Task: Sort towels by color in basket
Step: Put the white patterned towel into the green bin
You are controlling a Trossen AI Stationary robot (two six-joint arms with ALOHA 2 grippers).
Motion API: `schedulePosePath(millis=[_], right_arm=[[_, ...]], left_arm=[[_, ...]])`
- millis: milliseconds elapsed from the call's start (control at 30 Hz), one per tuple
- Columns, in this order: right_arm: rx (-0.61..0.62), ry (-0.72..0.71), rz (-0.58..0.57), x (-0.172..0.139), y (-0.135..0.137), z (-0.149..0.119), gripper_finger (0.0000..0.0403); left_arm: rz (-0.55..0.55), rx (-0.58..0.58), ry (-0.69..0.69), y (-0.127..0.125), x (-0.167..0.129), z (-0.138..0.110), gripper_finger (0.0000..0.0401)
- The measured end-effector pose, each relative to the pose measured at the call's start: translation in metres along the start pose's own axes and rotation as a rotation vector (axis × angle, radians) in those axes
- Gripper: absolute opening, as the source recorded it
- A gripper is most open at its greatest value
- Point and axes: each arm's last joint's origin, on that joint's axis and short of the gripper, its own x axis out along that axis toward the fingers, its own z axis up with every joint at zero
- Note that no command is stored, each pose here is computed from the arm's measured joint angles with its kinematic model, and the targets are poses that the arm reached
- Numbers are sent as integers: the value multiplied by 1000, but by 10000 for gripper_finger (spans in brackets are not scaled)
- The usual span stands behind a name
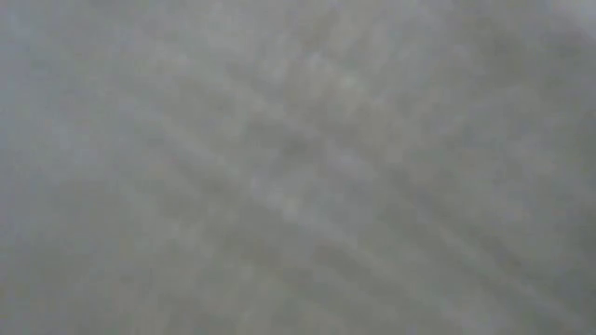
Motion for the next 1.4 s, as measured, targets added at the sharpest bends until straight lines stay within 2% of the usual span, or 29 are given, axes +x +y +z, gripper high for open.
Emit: schedulePosePath(millis=[167, 267, 400, 567, 767, 1167, 1267, 1400], right_arm=[[5, 3, -10, -50, -2, -6, 272], [14, -17, -52, -75, -6, -9, 272], [76, -61, -133, -102, -16, -12, 272], [208, -119, -192, -123, -29, -15, 272], [294, -122, -217, -121, -32, -16, 272], [264, -70, -203, -98, -26, -13, 272], [248, -57, -205, -95, -26, -13, 272], [238, -37, -205, -98, -26, -16, 272]], left_arm=[[136, 30, 125, 1, 31, -23, 0], [159, 53, 168, -1, 46, -33, 0], [116, 92, 259, -3, 64, -50, 0], [22, 75, 394, 8, 75, -95, 0], [-45, 1, 522, 25, 87, -147, 0], [137, -45, 759, 54, 121, -197, 4], [178, -42, 866, 65, 125, -211, 28], [131, -90, 1033, 77, 129, -228, 91]])
